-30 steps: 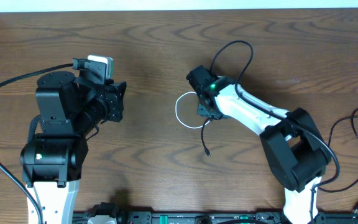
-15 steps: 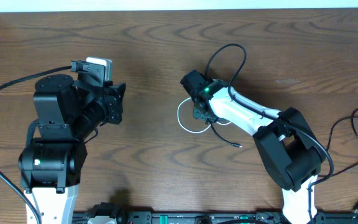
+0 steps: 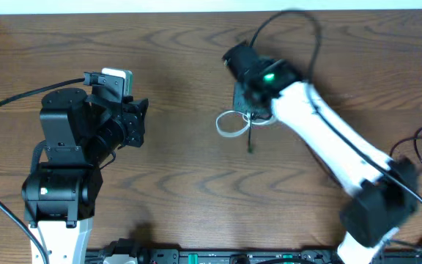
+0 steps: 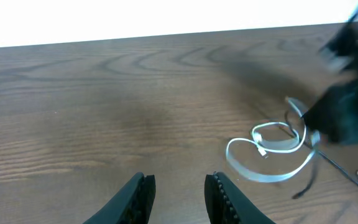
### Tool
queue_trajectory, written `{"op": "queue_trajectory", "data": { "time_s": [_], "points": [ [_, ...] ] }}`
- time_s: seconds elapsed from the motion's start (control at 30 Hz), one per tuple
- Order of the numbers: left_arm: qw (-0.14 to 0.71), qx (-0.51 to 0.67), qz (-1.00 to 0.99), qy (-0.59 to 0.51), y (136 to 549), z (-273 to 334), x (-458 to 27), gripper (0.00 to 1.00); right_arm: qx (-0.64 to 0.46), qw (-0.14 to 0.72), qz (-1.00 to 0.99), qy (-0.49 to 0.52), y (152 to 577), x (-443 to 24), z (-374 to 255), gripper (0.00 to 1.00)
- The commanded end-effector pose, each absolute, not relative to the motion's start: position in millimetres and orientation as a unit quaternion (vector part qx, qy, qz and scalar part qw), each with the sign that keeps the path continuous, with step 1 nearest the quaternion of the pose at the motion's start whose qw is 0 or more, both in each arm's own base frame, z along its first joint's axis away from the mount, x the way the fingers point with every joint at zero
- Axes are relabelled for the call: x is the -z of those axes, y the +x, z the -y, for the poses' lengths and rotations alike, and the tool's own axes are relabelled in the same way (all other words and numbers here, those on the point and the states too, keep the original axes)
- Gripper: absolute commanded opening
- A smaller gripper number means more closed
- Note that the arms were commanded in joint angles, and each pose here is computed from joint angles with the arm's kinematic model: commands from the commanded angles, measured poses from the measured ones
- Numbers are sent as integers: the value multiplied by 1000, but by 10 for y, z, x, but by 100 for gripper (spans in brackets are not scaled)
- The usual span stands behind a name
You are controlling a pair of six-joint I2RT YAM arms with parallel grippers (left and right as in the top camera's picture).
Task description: Untangle cables
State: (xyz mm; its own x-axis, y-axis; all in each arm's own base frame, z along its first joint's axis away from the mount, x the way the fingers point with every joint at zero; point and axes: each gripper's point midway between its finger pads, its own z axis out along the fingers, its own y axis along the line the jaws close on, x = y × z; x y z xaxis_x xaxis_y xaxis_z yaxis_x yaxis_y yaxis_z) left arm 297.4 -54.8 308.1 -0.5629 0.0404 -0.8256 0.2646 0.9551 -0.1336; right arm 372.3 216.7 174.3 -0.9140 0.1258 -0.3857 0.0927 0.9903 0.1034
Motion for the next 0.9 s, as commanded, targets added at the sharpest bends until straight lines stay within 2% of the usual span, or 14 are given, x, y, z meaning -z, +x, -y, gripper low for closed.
{"op": "queue_trajectory", "data": {
  "time_s": [0.0, 0.33, 0.57, 0.73, 0.87],
  "points": [
    [457, 135, -876, 79, 2943, 568, -3073, 32, -45, 230, -971, 44, 3754, -2072, -2039, 1],
    [459, 138, -874, 81, 2895, 578, -3097, 32, 8, 281, -955, 91, 3940, -2351, -1442, 1],
    [461, 137, -873, 81, 2900, 576, -3107, 32, -1, 356, -929, 101, 4084, -3094, -1043, 1],
    [461, 136, -873, 81, 2900, 575, -3106, 32, 30, 412, -898, 152, 4093, -3715, -454, 1],
    [461, 137, -873, 81, 2899, 576, -3107, 32, 21, 418, -895, 154, 4028, -3937, -167, 1]
  ]
}}
